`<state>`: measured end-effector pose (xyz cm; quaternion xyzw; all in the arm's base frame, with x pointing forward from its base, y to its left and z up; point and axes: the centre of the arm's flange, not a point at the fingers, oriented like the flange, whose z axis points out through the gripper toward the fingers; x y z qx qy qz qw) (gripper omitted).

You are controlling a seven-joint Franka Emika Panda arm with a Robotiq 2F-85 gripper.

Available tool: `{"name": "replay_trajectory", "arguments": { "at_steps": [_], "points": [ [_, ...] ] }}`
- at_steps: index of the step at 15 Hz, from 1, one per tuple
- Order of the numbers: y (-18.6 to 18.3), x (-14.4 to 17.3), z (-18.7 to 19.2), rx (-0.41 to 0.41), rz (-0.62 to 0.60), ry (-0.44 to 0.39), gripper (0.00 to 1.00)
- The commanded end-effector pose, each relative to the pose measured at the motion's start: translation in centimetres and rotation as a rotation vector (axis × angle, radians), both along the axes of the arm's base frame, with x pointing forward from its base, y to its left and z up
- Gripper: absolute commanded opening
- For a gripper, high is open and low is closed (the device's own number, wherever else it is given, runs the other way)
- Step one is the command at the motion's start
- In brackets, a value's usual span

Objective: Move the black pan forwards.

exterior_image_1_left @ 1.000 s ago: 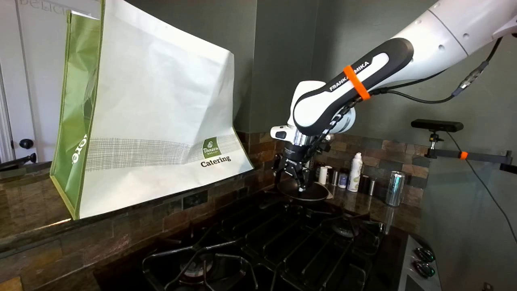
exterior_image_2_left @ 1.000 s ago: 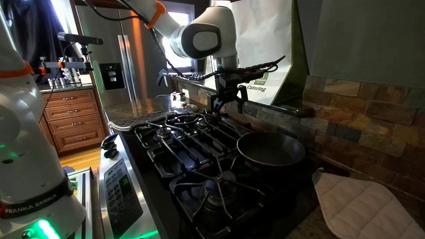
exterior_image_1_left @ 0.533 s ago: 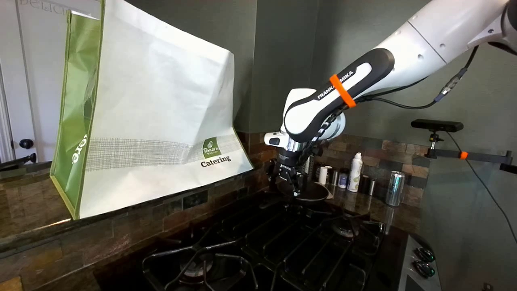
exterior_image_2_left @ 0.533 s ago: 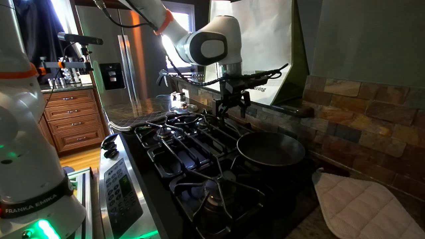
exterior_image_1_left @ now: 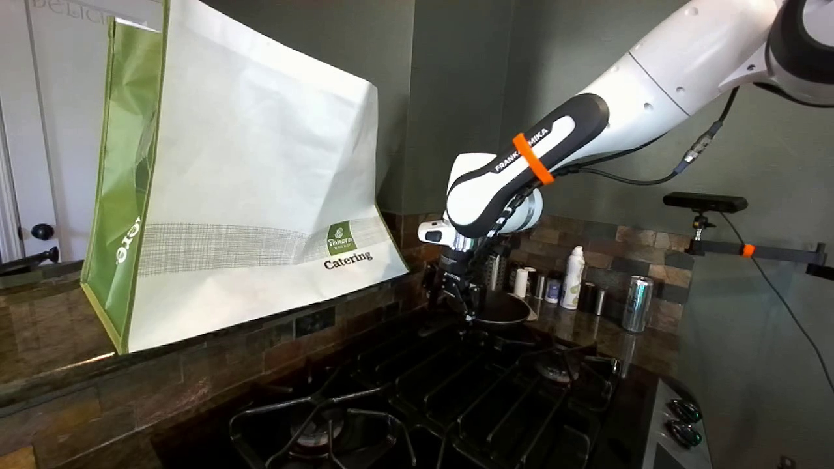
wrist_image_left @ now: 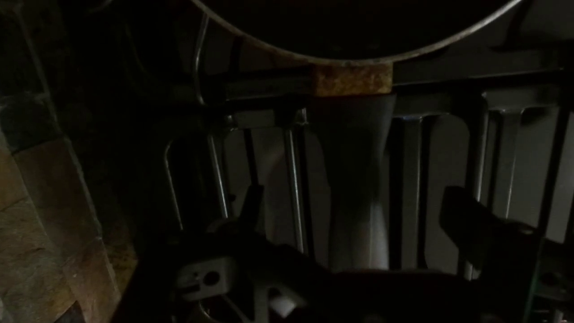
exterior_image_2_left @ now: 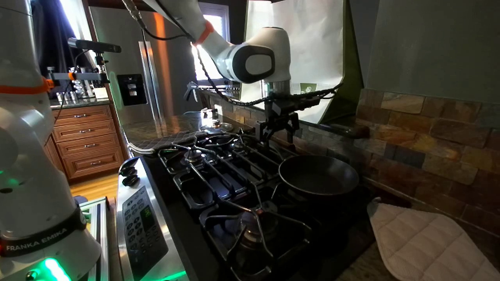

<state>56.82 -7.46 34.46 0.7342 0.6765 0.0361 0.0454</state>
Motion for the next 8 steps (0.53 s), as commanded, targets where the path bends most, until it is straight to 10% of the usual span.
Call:
{"name": "replay_trajectory", "arguments": {
  "at_steps": [1,8],
  "points": [
    [-0.34,0.99,-0.97,0.001,0.018,0.025,0.96],
    [-0.80,0.92,-1.70,0.000,0.018,0.044,0.36]
  ]
}}
